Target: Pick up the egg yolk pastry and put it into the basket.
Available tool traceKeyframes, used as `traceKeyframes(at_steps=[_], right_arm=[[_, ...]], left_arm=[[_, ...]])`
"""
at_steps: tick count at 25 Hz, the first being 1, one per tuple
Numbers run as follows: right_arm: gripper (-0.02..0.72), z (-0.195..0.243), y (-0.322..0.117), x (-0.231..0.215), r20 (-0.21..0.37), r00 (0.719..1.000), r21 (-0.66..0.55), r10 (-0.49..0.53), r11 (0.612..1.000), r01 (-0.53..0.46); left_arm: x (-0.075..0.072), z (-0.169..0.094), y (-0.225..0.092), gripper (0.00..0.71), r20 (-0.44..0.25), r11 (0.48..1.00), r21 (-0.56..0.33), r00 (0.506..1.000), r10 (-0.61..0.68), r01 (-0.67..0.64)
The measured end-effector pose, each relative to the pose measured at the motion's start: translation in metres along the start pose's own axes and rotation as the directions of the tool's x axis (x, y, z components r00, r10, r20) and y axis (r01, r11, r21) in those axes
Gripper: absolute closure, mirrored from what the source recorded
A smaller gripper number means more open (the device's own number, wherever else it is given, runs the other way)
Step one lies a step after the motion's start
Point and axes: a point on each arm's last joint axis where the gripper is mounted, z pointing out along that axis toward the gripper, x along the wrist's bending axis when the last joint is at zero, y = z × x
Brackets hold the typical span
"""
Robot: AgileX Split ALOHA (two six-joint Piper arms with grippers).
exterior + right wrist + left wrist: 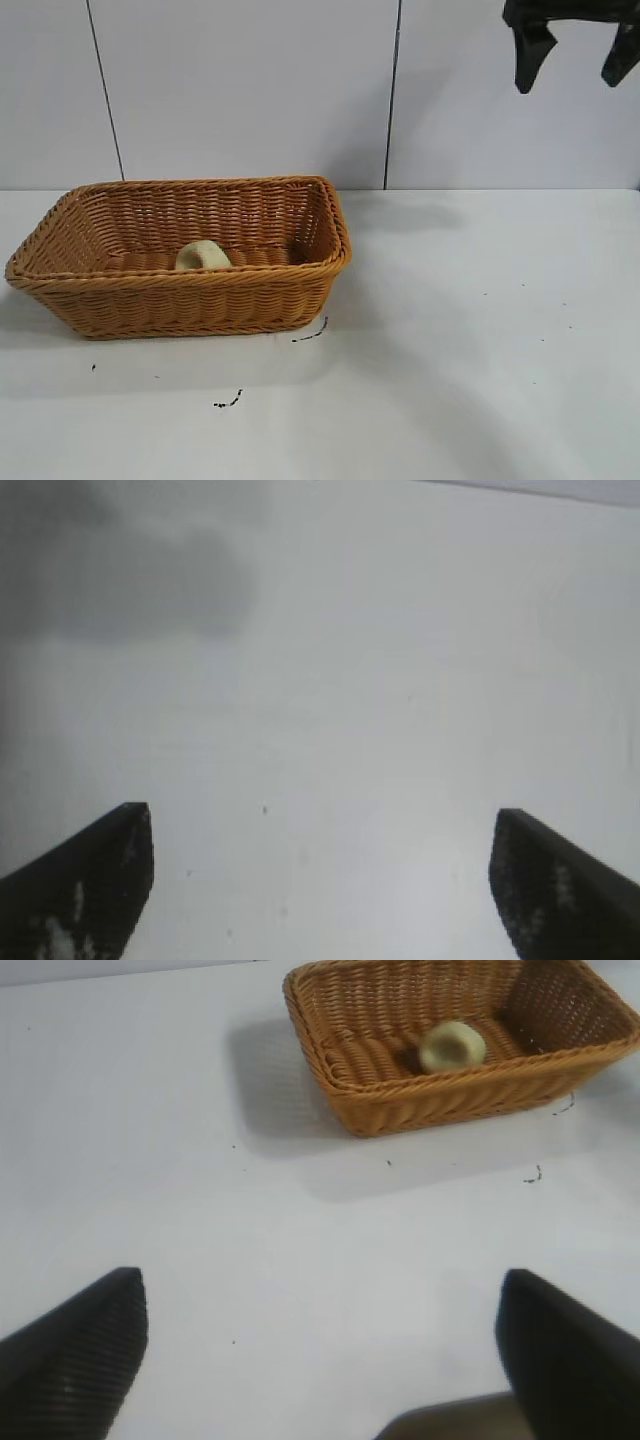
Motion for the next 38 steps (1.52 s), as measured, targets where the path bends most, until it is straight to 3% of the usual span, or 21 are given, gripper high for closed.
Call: traceKeyframes(at_steps=[8, 13, 15, 22, 31, 38], right_arm=[[0.071, -0.083, -0.127, -0.002, -0.014, 1.000, -0.001, 0.005, 1.000, -0.005], [0.071, -0.116, -0.210, 0.000, -0.046, 0.999, -0.124, 0.018, 0.992, -0.023], [0.071, -0.122, -0.241, 0.001, -0.060, 0.998, -0.198, 0.021, 0.980, -0.033], [0.071, -0.126, -0.343, 0.003, -0.073, 0.997, -0.480, 0.020, 0.876, -0.053], [0.071, -0.116, -0.401, 0.004, -0.060, 0.998, -0.678, 0.003, 0.734, -0.043], [0.071, -0.117, -0.403, 0.004, -0.057, 0.998, -0.686, 0.001, 0.727, -0.040]], left_arm=[[0.000, 0.000, 0.000, 0.015, 0.000, 1.000, 0.000, 1.000, 0.000, 0.000], [0.000, 0.000, 0.000, 0.015, 0.000, 1.000, 0.000, 1.000, 0.000, 0.000], [0.000, 0.000, 0.000, 0.015, 0.000, 1.000, 0.000, 1.000, 0.000, 0.000], [0.000, 0.000, 0.000, 0.015, 0.000, 1.000, 0.000, 1.000, 0.000, 0.000], [0.000, 0.000, 0.000, 0.015, 0.000, 1.000, 0.000, 1.000, 0.000, 0.000], [0.000, 0.000, 0.000, 0.015, 0.000, 1.000, 0.000, 1.000, 0.000, 0.000]])
